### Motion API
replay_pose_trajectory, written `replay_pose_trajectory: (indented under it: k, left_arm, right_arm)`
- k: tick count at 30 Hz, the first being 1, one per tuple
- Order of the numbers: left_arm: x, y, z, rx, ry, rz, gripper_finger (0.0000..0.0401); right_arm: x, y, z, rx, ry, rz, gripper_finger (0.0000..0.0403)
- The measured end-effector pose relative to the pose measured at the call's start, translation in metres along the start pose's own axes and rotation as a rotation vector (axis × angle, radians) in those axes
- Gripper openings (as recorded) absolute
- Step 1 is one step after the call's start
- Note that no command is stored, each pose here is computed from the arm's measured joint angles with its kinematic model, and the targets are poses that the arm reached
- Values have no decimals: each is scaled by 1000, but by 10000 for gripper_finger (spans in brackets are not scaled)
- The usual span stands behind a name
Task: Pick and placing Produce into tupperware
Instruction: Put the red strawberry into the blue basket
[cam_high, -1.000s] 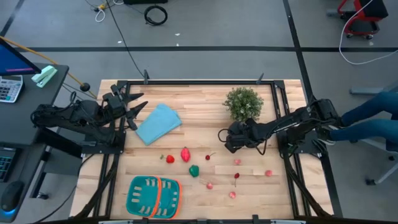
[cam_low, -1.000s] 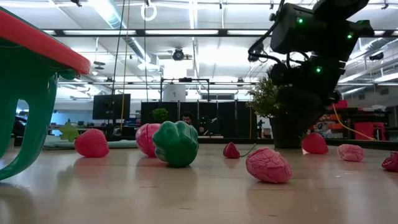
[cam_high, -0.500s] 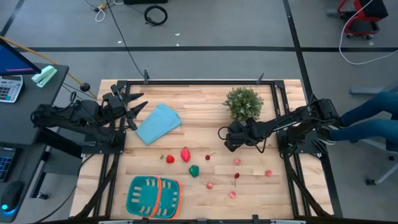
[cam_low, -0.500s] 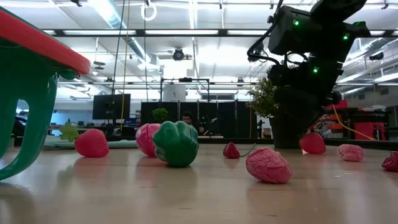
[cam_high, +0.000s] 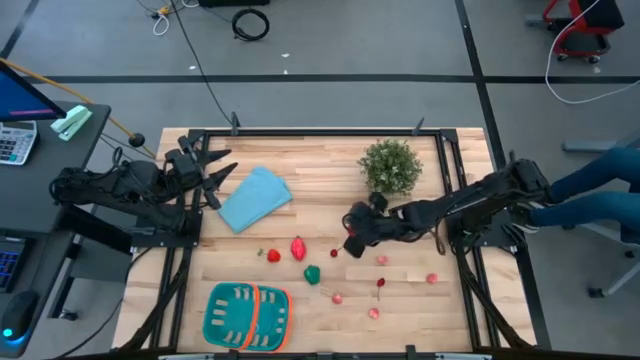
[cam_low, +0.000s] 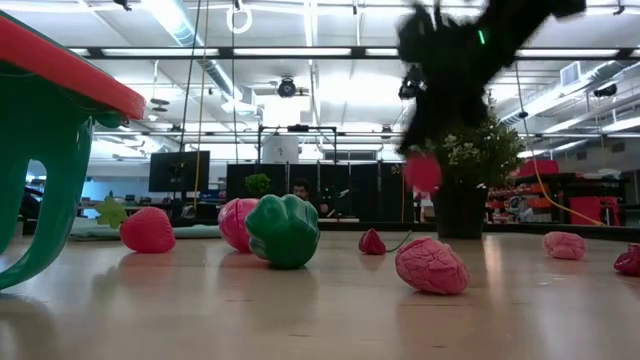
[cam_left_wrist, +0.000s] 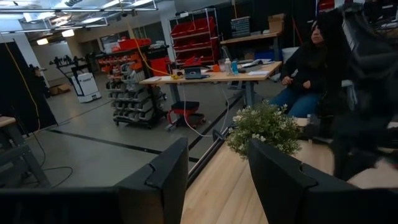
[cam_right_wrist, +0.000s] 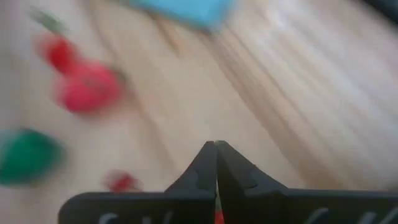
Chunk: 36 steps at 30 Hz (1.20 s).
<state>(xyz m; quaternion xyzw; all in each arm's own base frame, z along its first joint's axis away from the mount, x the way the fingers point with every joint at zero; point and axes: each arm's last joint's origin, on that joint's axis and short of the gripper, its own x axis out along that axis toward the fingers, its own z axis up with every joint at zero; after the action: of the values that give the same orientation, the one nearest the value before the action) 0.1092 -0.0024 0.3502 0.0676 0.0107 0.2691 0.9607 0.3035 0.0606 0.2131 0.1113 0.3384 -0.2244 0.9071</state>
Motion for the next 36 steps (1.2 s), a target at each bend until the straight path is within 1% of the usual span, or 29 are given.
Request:
replay_pose_trajectory:
  k: [2,5,7,9,11,13,17,18,22,27,29,33,36]
  left_arm:
    - [0,0,0,-1,-1,0,173]
    - [0,0,0,-1,-1,0,174]
    - [0,0,0,-1,-1,0,172]
    - [0,0,0,-1,-1,0,172]
    - [0,0,0,-1,-1,0,174]
    - [0,0,0,-3,-3,0,176]
    - [0,0,0,-3,-3,1,175]
    - [0,0,0,-4,-4,1,174]
    - [0,0,1,-4,-4,1,173]
    - [0,0,1,-5,-6,1,173]
    - [0,0,1,-5,-6,2,172]
    - [1,1,0,-3,-1,12,174]
    - [2,3,0,-3,1,28,176]
  right_arm:
    - [-11,16,18,-43,-92,85,2]
    - [-27,37,41,-99,-226,242,2]
    - [-35,47,49,-149,-306,317,1]
    - [-36,54,53,-181,-373,356,1]
    - [-29,61,54,-201,-423,377,1]
    - [-14,70,53,-227,-471,450,1]
    - [24,89,47,-232,-586,694,0]
    - [32,93,47,-228,-599,738,0]
    - [62,113,59,-242,-579,839,0]
    - [90,147,75,-339,-437,1043,0]
    - [97,160,81,-364,-382,1096,0]
    - [108,172,90,-398,-278,1104,0]
    - [112,176,93,-414,-248,1084,0]
